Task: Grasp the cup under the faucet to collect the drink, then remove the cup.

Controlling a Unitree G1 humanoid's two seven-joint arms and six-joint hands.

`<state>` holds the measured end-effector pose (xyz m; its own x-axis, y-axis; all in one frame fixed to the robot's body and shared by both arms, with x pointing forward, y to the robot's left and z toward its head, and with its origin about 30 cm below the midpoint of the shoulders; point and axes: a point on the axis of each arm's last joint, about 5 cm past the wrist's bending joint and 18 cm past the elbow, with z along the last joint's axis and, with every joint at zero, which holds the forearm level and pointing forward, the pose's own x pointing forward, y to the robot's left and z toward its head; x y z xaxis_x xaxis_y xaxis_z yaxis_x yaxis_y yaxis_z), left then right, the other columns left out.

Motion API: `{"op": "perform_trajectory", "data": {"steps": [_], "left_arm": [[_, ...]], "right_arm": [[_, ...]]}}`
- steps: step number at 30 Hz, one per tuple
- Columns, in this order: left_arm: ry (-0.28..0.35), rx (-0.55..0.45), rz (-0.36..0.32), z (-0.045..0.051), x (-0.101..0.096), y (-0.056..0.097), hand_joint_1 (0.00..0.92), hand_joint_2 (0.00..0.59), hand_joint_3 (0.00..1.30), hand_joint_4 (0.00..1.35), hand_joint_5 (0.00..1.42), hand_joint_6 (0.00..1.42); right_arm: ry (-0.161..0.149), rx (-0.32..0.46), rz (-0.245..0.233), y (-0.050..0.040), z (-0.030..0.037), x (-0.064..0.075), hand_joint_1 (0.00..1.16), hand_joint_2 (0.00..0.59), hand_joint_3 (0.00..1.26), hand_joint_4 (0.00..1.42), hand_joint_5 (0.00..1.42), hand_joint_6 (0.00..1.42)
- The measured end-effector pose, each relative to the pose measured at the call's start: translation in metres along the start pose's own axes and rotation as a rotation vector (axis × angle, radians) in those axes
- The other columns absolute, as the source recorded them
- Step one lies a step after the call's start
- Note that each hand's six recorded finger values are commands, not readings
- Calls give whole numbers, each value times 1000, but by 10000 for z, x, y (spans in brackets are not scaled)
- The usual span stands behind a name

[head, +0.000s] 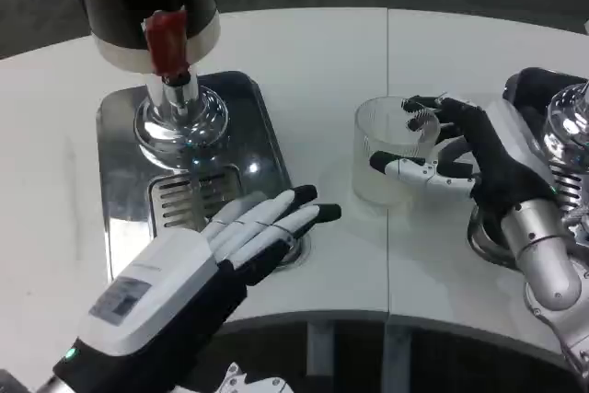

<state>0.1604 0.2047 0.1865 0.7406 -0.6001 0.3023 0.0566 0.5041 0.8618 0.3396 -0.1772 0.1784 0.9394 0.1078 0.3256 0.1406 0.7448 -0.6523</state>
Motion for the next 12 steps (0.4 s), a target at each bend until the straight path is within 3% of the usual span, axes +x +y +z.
{"op": "perform_trajectory", "data": {"steps": [12], "left_arm": [[5, -6, -1, 1, -11, -11, 0, 35, 131, 0, 48, 0]], "right_arm": [[-4, -5, 1, 1, -4, -10, 559, 228, 356, 381, 432, 523]]}}
